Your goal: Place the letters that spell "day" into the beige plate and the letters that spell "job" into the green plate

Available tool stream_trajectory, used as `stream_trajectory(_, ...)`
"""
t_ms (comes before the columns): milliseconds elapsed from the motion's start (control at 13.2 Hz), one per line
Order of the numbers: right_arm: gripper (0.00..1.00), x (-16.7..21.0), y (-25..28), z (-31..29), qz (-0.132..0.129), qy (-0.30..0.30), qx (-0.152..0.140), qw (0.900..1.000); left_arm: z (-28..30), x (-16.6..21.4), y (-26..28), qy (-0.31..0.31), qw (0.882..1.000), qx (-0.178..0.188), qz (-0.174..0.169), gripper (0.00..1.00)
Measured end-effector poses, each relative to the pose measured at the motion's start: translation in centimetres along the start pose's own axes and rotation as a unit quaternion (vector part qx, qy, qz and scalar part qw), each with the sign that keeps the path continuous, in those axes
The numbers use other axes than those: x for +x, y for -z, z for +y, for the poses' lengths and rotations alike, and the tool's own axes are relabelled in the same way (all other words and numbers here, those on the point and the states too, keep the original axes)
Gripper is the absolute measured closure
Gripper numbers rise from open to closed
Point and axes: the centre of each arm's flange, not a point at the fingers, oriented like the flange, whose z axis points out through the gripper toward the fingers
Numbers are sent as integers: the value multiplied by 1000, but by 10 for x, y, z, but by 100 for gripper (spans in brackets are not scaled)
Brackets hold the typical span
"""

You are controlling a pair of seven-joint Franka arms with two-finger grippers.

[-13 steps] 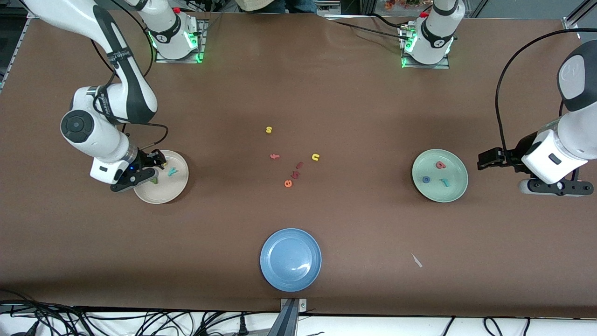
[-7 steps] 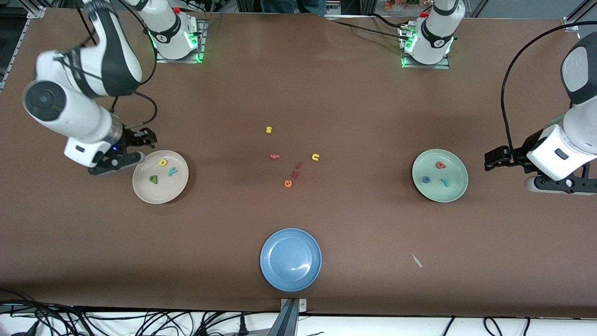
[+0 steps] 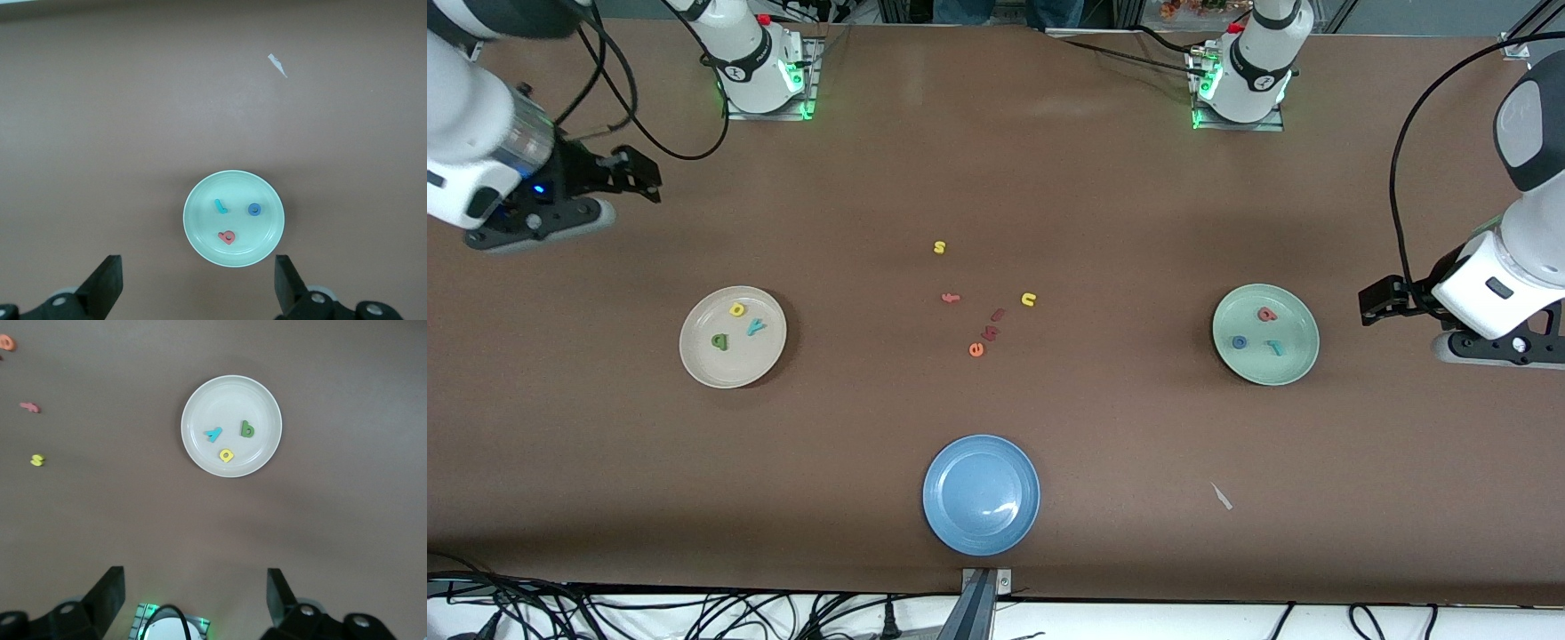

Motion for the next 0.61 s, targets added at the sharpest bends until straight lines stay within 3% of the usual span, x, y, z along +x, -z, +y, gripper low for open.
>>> stream_trajectory(303,2,-10,13,43,16,-40,5,999,-7,1,-5,5,1000,0,-3,0)
stream_trajectory(606,1,1,3,42,22,-40,3,999,-7,2,-5,5,1000,0,-3,0)
